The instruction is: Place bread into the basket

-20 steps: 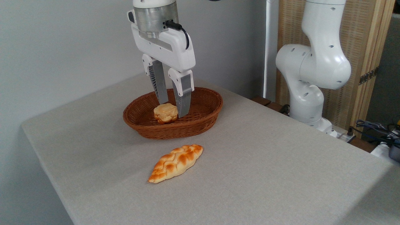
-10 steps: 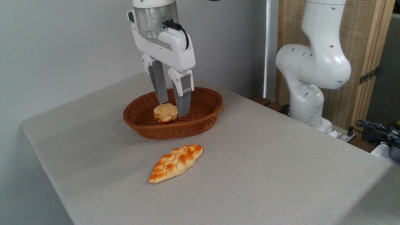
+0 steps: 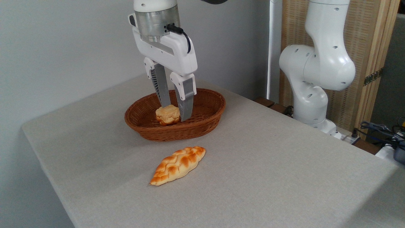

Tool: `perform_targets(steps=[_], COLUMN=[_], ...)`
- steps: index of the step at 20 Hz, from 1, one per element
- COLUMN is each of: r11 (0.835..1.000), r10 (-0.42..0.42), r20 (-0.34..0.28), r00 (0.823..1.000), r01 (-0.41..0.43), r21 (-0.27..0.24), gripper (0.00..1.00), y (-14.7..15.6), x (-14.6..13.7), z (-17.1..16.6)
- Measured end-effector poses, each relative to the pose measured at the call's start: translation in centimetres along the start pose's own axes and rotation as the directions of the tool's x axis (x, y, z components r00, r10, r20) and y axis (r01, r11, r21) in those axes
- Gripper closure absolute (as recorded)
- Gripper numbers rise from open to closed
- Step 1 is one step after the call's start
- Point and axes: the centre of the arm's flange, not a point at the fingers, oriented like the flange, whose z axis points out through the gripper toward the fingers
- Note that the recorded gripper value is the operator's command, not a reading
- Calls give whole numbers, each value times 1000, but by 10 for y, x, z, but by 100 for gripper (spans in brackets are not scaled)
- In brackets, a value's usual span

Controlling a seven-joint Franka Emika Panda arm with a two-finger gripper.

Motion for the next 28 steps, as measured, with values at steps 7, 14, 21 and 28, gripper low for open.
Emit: perform_targets(steps=[7,14,21,28], r11=[1000,1000,1000,1000], r10=[-1,-8,8,9], r20=[13,0,9,16], r00=[1000,1000,1000,1000], r01=[2,8,-8,-9], r21=[-12,0,-10,-19], gripper=[0,0,0,0], y=[-3,-12,-20,-24], x=[2,5,11,16], z=[16,90,126,151])
